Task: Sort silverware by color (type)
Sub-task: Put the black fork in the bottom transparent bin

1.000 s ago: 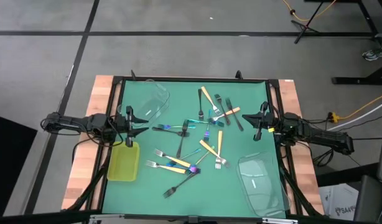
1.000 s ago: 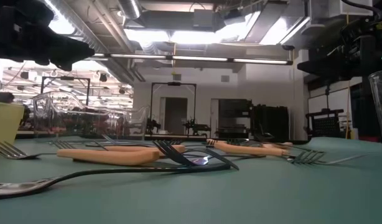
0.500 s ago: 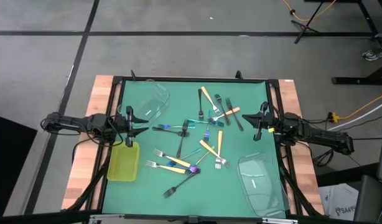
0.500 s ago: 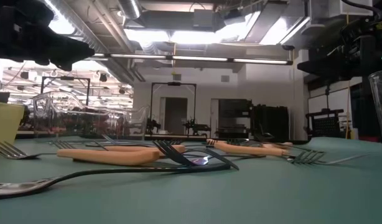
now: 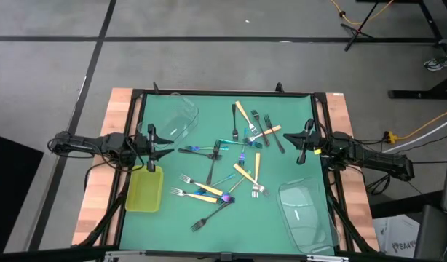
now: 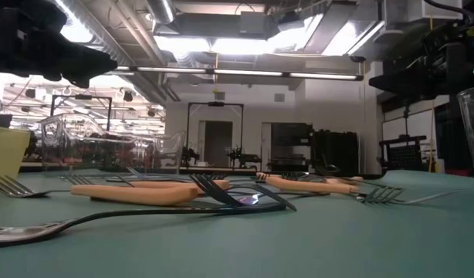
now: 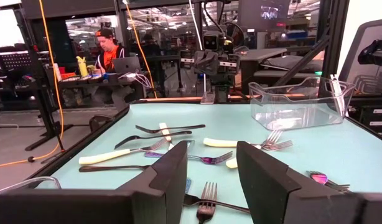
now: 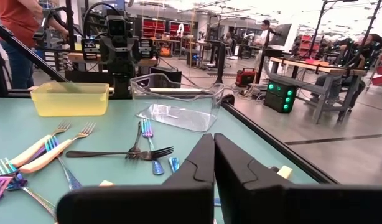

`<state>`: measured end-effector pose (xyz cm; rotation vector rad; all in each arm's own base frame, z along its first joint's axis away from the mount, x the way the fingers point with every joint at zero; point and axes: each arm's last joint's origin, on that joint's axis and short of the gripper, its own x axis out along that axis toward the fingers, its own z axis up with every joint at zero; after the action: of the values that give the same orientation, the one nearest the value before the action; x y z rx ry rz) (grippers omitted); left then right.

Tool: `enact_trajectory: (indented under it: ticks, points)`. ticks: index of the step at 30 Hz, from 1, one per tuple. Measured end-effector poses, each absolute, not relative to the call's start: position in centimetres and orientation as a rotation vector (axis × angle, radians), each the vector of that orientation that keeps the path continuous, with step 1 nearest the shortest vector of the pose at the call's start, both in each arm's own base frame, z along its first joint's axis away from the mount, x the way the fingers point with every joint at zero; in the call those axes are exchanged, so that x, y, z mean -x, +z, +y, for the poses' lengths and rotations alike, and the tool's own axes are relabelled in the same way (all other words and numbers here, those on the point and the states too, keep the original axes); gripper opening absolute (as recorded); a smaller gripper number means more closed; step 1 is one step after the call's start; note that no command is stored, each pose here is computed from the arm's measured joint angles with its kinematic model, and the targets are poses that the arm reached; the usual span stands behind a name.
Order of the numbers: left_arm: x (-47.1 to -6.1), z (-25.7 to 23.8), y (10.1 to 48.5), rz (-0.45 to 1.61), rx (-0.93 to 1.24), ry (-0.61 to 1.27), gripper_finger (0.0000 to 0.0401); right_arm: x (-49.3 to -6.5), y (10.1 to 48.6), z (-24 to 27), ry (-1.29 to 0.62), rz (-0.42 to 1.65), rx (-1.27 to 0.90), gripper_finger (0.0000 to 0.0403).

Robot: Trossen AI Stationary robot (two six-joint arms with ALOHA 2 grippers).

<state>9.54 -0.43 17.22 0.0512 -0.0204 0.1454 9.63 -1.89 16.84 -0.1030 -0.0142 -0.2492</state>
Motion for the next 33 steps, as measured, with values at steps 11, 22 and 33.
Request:
enact_trajectory:
  ticks: [11,22,33]
  points:
    - [-9.54,-0.43,17.22,-0.021,-0.051,0.146,0.0133,-9.64,16.79,-1.86,-0.239,-0.01,0.099,0.0001]
    - [-9.54,-0.43,17.22,-0.021,-0.051,0.145,0.0133,-9.65,16.79,-1.84,-0.231,-0.016,0.038,0.0115]
    - [-9.54,-0.43,17.22,-0.021,-0.051,0.146,0.0133,-9.61,16.82,-1.96,-0.275,-0.019,0.024,0.0229]
